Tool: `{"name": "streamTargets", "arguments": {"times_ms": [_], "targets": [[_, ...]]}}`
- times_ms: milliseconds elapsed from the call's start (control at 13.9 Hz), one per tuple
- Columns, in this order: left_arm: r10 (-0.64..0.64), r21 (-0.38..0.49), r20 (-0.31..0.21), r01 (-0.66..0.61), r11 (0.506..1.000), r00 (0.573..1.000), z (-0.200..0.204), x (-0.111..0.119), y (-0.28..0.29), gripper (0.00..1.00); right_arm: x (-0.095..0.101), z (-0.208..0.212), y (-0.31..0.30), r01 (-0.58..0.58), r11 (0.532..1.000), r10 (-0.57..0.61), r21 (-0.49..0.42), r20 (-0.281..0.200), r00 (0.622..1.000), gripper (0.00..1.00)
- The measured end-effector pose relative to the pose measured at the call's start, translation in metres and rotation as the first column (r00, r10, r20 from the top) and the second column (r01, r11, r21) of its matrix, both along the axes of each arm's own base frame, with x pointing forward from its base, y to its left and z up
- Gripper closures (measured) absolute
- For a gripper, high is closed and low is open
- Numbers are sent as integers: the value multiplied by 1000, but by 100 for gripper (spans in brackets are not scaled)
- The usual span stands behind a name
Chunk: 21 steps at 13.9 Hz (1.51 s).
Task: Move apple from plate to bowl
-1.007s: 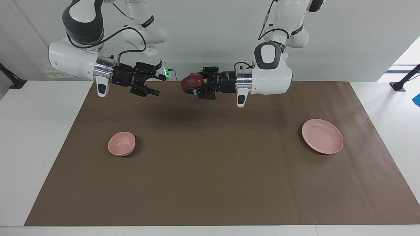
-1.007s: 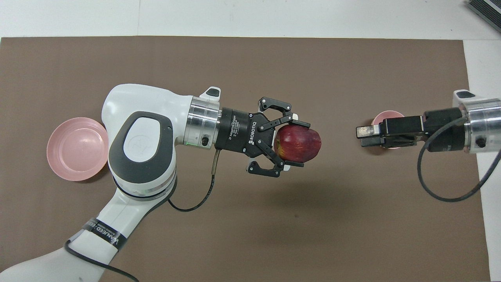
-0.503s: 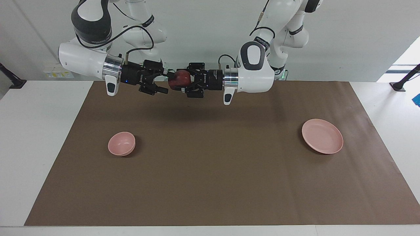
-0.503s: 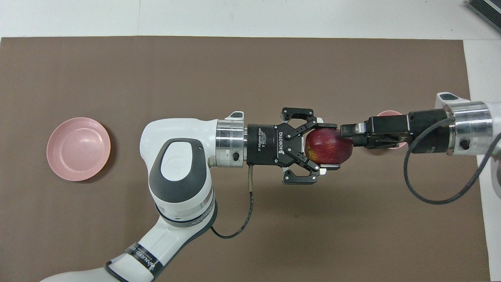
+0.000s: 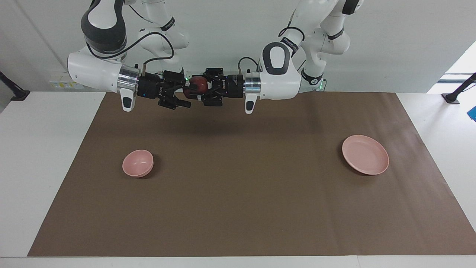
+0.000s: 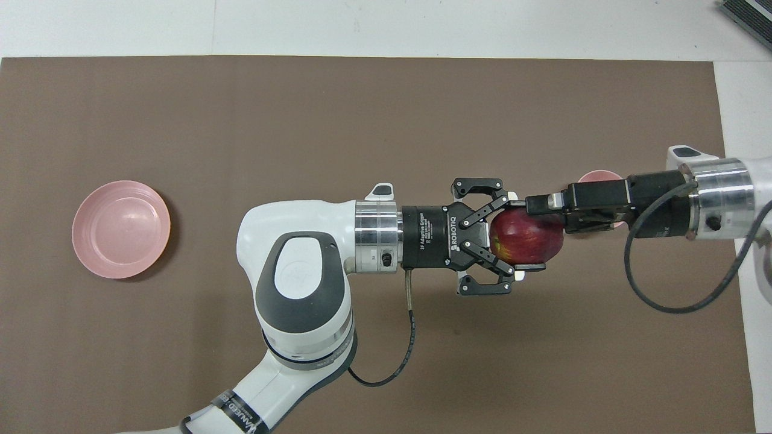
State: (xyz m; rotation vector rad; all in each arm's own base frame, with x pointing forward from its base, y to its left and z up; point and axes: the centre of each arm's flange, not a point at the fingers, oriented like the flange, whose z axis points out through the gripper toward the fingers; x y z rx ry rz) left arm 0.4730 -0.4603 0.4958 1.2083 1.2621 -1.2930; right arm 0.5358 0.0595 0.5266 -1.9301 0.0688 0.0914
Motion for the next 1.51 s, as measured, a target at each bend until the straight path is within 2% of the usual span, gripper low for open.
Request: {"name": "streamTargets", "arguments": {"times_ms": [360,791,1510], "targets": [[30,5,10,-30,1000,1000,4,0,-3,22,-4,1,-18,-10,1000,10,21,-9,1000,0],[37,14,70,-38,999,997,10,-11,-15,22,-5,2,-3,-28,999,28,16,-2,1000,0],[38,18,85,-39,999,996,8,-14,-18,22,-12,0,0,-37,999,38,21,-15,999,0]]}}
